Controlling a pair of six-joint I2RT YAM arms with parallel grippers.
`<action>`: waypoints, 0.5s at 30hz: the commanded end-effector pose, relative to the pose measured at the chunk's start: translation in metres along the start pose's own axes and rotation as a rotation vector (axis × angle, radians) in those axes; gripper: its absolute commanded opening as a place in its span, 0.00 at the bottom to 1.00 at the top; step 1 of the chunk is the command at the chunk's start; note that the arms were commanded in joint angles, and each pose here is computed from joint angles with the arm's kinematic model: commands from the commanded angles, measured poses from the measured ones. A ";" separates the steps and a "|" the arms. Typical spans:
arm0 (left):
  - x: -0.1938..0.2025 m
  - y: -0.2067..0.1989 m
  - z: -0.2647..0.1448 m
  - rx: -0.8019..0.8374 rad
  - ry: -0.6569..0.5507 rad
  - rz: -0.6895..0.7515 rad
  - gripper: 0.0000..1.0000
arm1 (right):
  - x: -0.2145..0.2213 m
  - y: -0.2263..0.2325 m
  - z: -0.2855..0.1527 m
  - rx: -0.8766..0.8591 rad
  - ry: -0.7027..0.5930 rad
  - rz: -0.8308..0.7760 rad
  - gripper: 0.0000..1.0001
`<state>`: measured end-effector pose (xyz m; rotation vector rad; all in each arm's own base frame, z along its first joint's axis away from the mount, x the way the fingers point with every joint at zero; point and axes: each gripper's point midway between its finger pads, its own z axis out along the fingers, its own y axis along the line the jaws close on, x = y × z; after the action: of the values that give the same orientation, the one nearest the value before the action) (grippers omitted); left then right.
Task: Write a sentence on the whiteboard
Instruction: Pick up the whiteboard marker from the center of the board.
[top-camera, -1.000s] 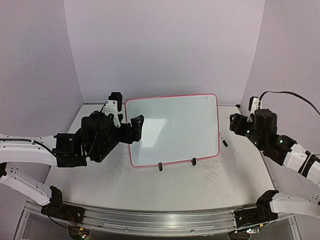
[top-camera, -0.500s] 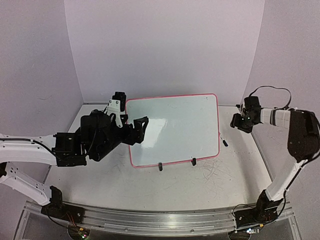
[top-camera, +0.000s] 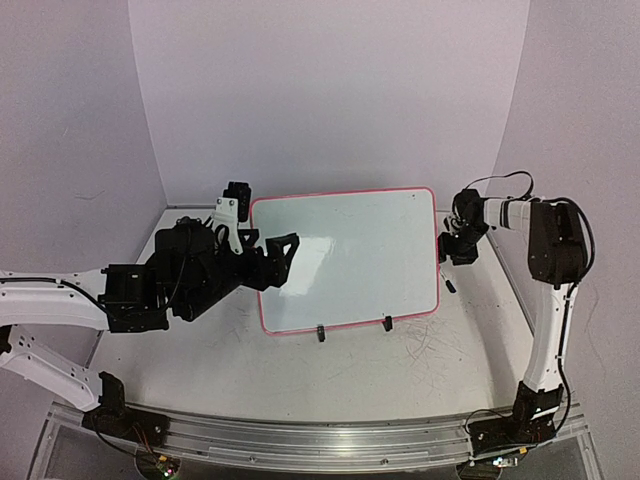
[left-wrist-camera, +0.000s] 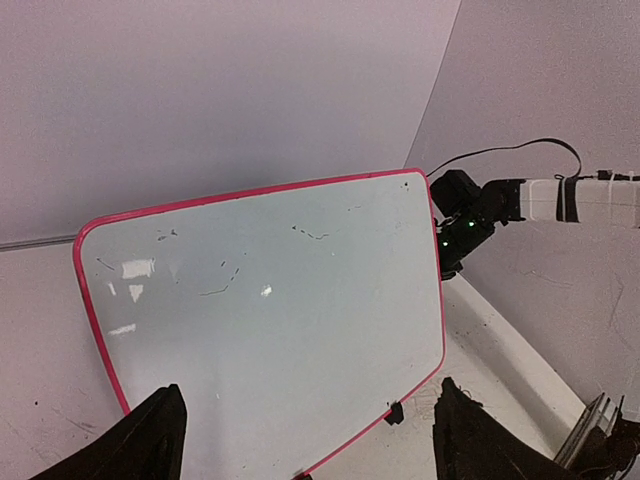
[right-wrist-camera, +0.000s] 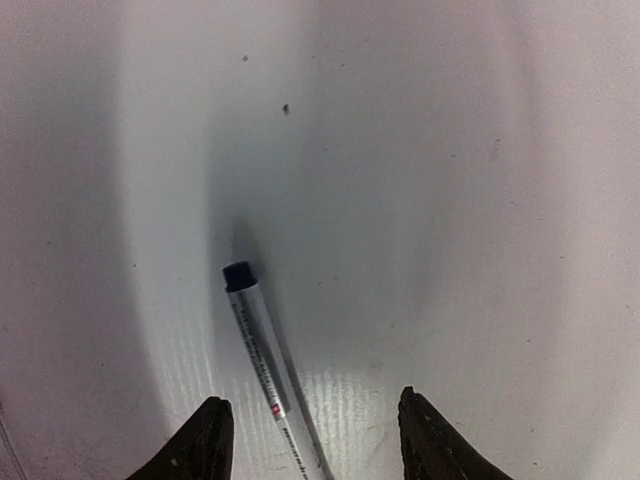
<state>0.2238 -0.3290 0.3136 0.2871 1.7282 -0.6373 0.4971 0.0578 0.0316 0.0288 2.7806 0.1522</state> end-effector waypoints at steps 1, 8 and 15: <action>-0.018 -0.004 -0.003 0.019 -0.034 -0.014 0.87 | -0.001 0.016 0.004 0.021 0.025 -0.081 0.56; -0.018 -0.003 -0.005 0.022 -0.033 -0.016 0.87 | 0.005 0.012 0.019 0.060 0.051 -0.074 0.42; -0.018 -0.001 -0.007 0.022 -0.035 -0.023 0.88 | 0.009 0.000 0.026 0.128 0.056 -0.080 0.27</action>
<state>0.2231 -0.3290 0.3144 0.2928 1.7264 -0.6401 0.4958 0.0728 0.0116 -0.0623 2.8289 0.0516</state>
